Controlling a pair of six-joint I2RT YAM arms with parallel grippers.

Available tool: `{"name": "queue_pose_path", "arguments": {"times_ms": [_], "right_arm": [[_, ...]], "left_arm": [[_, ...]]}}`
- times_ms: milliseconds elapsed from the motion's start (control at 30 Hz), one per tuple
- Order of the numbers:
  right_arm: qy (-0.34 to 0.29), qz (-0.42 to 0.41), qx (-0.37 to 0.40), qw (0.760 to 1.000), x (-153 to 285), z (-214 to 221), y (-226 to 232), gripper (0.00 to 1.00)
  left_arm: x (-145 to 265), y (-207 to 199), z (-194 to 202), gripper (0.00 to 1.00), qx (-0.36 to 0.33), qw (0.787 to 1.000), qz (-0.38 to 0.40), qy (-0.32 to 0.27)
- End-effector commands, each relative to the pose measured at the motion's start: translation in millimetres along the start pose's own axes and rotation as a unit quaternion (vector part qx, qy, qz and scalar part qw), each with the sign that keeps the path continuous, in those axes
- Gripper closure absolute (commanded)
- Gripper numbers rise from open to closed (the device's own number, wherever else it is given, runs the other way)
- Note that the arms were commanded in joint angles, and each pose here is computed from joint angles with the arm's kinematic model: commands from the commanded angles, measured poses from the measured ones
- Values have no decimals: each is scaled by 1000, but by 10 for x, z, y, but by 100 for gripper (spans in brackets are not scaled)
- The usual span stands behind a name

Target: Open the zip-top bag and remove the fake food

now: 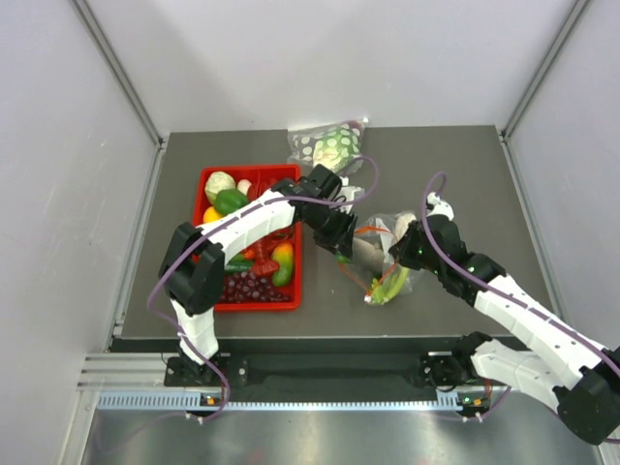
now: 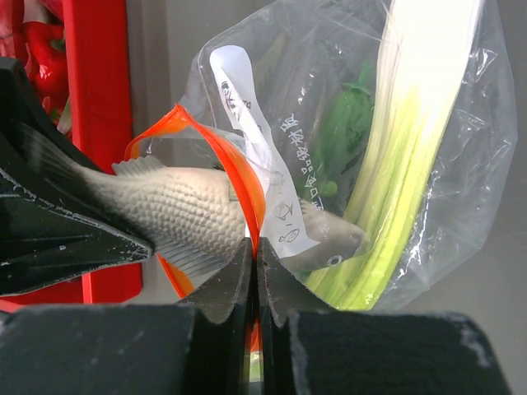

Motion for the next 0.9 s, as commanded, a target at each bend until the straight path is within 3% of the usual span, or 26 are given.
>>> {"name": "queue_pose_path", "arguments": {"times_ms": [0,400,533,733,867], "right_arm": [[-33,-18,-4,999,51,-146,93,100],[-30,-26,-2,999,17,-156,147,100],[-33,-22,-1,999,35,-161,119,100],[-30,-21,-4,999,28,-125,92,100],[-33,-24,-2,999,39,-144,109,100]], "left_arm": [[207,-77,3,100,-26,1000,-9,-11],[124,-297,-232,91,-18,998,48,-28],[242,-235,-145,90,-41,999,17,3],[487,-192,-207,89,-33,999,0,-16],[555,-157,-197,89,-32,999,-27,0]]}}
Point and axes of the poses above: each gripper's point midway between its finger pads, its own x axis back along the fingers, its own y axis along the line the jaws close on, z = x × y, the point moved 1 cm from there along x, back along the fingers, and after that the axes turned 2 degrees about -x, right-handed, at the moved point
